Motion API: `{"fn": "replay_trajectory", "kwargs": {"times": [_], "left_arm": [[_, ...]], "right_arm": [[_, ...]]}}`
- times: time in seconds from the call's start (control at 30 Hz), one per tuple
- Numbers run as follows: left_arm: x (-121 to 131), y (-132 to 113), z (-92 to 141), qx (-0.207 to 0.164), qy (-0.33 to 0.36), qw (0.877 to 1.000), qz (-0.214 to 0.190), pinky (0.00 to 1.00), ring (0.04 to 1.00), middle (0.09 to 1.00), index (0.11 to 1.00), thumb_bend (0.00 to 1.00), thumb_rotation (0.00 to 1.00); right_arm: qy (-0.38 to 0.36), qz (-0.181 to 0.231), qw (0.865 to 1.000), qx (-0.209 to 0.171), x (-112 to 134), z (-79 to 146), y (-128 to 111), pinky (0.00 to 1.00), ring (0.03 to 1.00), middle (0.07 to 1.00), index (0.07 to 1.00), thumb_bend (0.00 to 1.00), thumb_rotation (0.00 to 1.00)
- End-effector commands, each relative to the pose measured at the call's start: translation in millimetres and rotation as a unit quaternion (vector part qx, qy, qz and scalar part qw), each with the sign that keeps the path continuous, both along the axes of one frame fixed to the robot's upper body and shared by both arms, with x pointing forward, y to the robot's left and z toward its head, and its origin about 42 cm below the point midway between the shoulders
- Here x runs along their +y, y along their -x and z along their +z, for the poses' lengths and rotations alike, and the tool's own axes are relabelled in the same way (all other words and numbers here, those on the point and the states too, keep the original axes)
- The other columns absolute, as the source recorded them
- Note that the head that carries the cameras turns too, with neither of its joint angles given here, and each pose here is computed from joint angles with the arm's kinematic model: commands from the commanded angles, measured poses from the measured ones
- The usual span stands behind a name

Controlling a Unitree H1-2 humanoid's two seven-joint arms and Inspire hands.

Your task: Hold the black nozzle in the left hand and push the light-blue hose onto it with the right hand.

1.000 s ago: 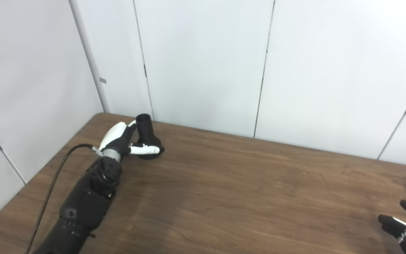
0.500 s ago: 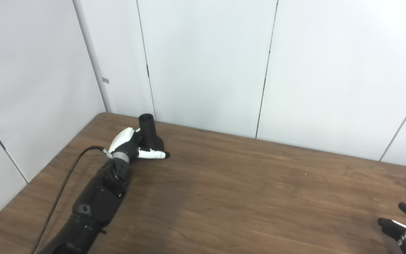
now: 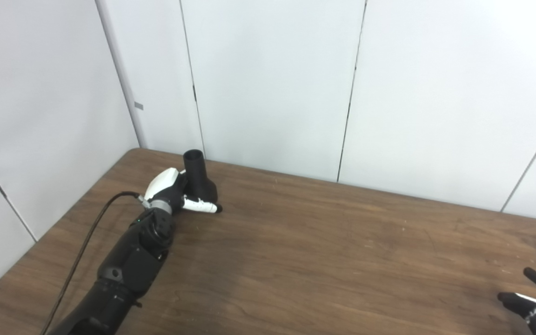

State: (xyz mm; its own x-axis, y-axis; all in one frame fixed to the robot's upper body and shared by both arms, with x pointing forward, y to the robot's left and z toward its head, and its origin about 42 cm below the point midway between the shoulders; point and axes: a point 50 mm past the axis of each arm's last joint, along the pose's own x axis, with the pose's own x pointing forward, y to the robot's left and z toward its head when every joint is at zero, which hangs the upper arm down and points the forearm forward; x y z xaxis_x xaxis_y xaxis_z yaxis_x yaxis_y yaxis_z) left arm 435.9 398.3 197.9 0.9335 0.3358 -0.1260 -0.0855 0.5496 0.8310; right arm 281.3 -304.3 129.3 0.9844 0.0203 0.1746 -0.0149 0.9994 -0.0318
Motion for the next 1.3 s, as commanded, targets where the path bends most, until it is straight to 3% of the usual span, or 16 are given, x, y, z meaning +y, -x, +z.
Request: {"fn": "replay_trajectory", "kwargs": {"times": [0.0,0.1,0.17,0.2,0.23,0.3,0.4,0.53,0.9,1.27], "left_arm": [[6.0,-14.4,37.4,-0.043,-0.003,0.999,0.004,1.0,0.94,0.824,0.788,0.96,0.23],[6.3,-15.4,37.6,-0.047,-0.004,0.999,-0.001,1.0,0.871,0.72,0.732,0.93,0.17],[8.2,-14.9,36.9,-0.06,-0.011,0.998,-0.004,1.0,0.818,0.66,0.655,0.9,0.07],[9.1,-15.7,35.4,-0.066,-0.012,0.998,-0.003,1.0,0.776,0.616,0.557,0.68,0.06],[8.9,-16.5,33.6,-0.069,-0.009,0.998,-0.002,1.0,0.735,0.567,0.516,0.6,0.03],[6.9,-18.3,30.6,-0.069,-0.008,0.998,-0.005,0.97,0.646,0.49,0.504,0.54,0.01],[4.9,-19.8,30.0,-0.065,-0.022,0.997,-0.016,0.96,0.595,0.473,0.498,0.53,0.0],[1.3,-19.8,31.4,-0.071,-0.054,0.996,-0.028,1.0,0.654,0.495,0.475,0.52,0.0],[-3.7,-16.1,35.0,-0.105,-0.095,0.989,-0.032,1.0,0.685,0.488,0.482,0.53,0.0],[-13.1,-0.5,32.1,-0.102,-0.101,0.988,-0.058,1.0,0.732,0.531,0.441,0.52,0.0]], "right_arm": [[-0.014,-0.002,1.0,0.009,4.9,-8.5,2.2,0.77,0.709,0.619,0.867,0.66,0.64],[-0.013,-0.001,1.0,0.006,6.7,-7.0,1.0,0.77,0.709,0.614,0.846,0.66,0.64],[-0.012,-0.001,1.0,0.004,6.7,-5.9,0.4,0.78,0.709,0.613,0.836,0.66,0.63],[-0.012,-0.001,1.0,0.003,7.1,-5.3,-0.3,0.78,0.709,0.613,0.834,0.66,0.63],[-0.011,-0.001,1.0,0.001,7.5,-4.8,-0.7,0.78,0.709,0.613,0.833,0.66,0.64],[-0.009,-0.001,1.0,-0.001,8.5,-4.2,-1.9,0.78,0.71,0.613,0.833,0.66,0.64],[-0.006,-0.002,1.0,-0.004,11.7,-3.6,-3.4,0.78,0.71,0.615,0.832,0.65,0.63],[-0.002,-0.003,1.0,-0.007,12.8,-3.2,-4.2,0.78,0.711,0.615,0.831,0.66,0.64],[-0.006,0.0,1.0,-0.012,14.8,-2.1,-5.5,0.81,0.727,0.621,0.813,0.67,0.67],[0.0,-0.002,1.0,-0.01,18.5,1.1,-4.7,0.81,0.746,0.624,0.755,0.66,0.67]]}}
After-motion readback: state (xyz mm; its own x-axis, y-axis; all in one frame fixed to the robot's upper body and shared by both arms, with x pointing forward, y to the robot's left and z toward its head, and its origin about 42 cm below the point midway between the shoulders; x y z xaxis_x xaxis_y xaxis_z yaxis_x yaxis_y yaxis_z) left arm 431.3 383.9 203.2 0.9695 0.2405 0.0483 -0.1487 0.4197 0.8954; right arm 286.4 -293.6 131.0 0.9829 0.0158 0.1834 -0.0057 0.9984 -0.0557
